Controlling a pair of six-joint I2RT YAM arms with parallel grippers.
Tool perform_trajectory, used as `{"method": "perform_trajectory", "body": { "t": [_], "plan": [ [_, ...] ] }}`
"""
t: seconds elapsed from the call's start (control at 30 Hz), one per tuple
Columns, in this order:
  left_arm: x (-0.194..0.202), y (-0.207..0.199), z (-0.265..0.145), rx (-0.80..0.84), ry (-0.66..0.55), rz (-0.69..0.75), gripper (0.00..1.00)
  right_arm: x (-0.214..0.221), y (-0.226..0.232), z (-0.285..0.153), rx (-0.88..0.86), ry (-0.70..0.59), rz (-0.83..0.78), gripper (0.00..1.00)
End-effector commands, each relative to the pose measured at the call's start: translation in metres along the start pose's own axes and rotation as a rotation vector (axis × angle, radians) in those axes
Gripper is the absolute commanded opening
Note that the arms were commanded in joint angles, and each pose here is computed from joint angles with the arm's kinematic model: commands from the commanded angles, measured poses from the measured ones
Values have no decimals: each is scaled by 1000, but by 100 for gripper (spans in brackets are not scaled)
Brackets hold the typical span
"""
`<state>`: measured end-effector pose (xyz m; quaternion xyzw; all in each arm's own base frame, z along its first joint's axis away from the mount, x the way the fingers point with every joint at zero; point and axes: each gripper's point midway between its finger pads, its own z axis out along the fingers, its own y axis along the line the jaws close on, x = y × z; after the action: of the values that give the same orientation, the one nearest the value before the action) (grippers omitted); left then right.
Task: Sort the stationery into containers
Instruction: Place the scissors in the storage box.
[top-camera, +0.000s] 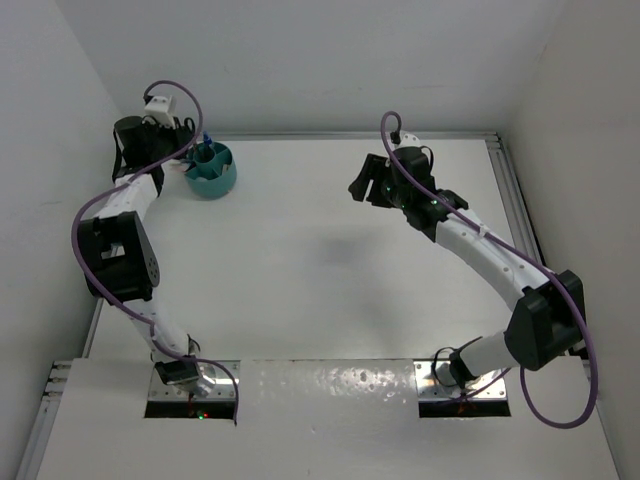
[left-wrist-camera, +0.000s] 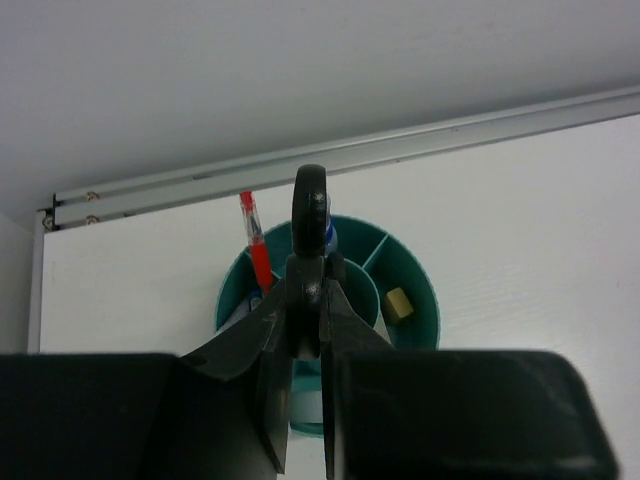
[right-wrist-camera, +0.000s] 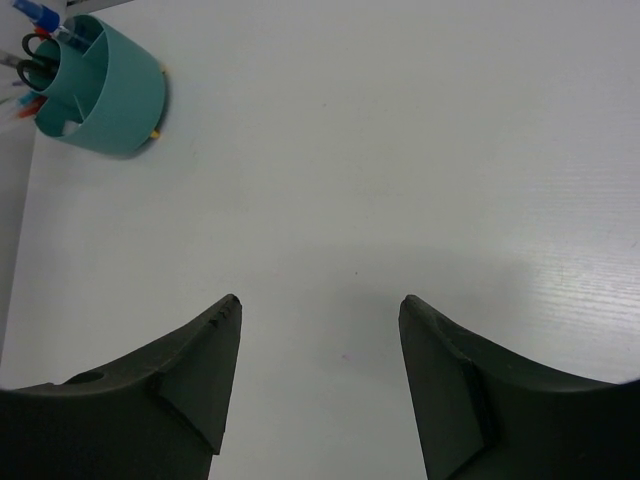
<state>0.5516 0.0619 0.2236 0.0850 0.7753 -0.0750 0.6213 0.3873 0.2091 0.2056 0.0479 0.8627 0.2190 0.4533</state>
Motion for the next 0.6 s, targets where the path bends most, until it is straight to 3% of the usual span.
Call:
{"method": "perform_trajectory", "body": {
  "t": [0.0,0.2,0.3,0.4,0.57],
  "plan": [
    [-11,1,4,-11,-53,36,0,-20,8,-6,-15,-48,1,63],
    [10,-4,6,10,-9,54,0,-19,8,-7,-13,-49,2,63],
    [19,-8,6,28,3,68,21,-21,8,-7,-12,-51,3,63],
    [17,-5,8,17,0,66,36,-22,8,-9,-11,-49,-3,64],
    [-6,0,7,10,-40,36,46,-24,7,-15,-5,-61,-5,64]
  ]
}}
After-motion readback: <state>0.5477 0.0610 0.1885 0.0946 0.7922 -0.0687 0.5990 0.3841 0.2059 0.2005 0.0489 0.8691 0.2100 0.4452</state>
